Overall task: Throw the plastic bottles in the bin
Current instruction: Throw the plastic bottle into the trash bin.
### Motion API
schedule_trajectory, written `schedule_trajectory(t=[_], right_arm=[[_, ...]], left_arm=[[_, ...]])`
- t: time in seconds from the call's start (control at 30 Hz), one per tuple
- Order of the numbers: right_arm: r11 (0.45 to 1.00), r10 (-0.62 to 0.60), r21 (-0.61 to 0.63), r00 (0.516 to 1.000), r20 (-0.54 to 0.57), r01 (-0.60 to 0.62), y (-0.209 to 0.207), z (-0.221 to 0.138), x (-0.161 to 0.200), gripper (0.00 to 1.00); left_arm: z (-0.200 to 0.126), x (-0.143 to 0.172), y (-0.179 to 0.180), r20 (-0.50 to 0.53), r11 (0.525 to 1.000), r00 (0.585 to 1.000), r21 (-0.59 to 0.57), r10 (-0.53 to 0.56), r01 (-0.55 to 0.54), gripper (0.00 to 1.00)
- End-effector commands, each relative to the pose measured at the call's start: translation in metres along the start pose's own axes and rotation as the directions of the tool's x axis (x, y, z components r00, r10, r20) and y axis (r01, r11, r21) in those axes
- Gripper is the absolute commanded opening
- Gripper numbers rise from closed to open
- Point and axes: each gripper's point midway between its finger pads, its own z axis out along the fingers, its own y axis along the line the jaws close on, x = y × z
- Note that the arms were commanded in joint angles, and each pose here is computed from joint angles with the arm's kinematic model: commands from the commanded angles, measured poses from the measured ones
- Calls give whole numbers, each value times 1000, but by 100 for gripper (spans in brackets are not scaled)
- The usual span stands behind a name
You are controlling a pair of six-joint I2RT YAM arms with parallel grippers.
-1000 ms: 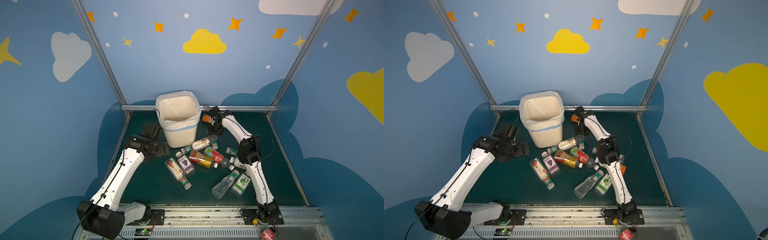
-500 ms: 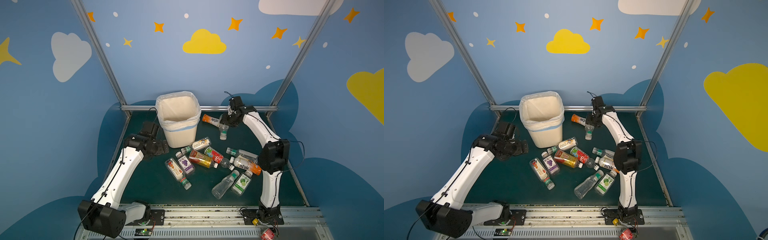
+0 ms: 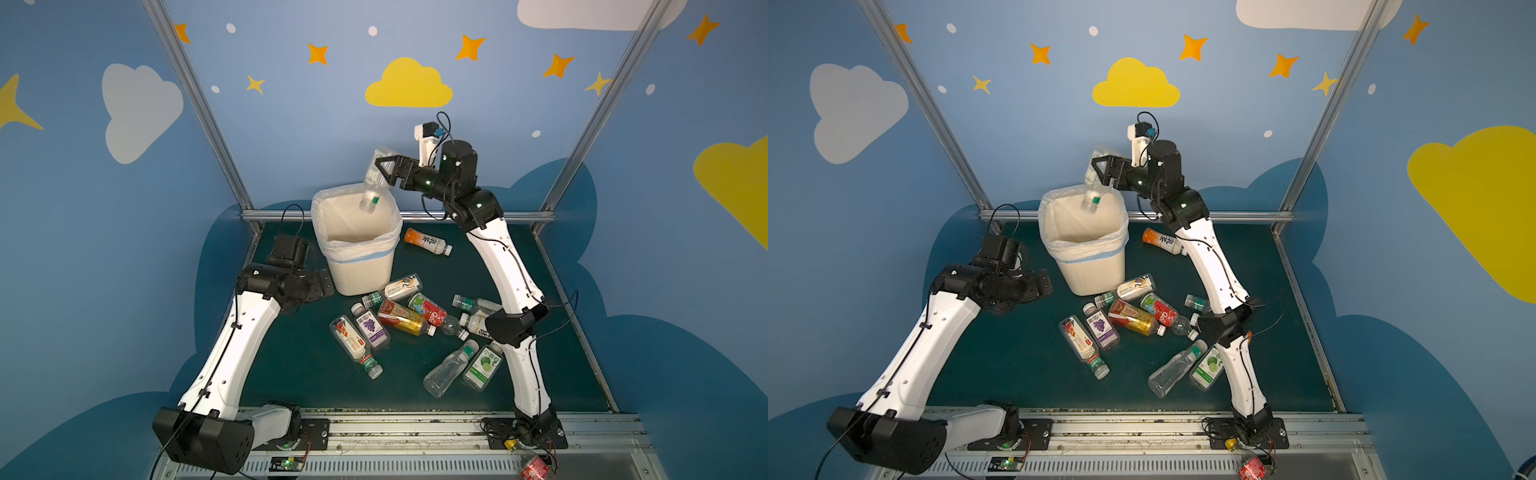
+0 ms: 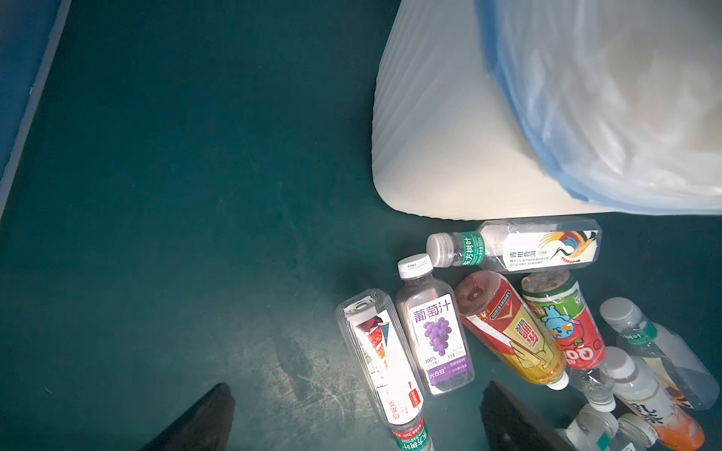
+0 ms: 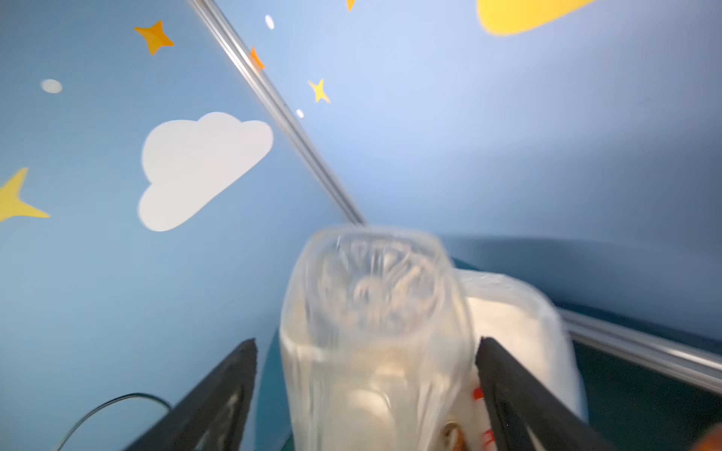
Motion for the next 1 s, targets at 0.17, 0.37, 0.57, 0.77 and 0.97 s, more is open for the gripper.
schedule_trajectory(t=[0.17,0.37,0.57,0.77,0.97], right_arm=[[988,69,134,997,42,-74,-71,-46,-16,95],[958,6,286,999,-35,4,-106,-134,-13,91],[883,72,459,940,-332,95,-147,-202,50,90],[834,206,532,811,-548,148,-167,-249,131,87],[778,345,619,752,-561,105,-182,-282,182,84]], left_arm=[[-10,9,3,-3,1000,1000,20,-15,15,100],[-5,26,-19,-36,986,999,163,-19,25,93],[9,51,-33,-89,989,992,125,85,-74,92],[15,78,-71,-127,970,970,160,207,-186,91],[18,110,-108,-199,941,928,198,314,-276,85]])
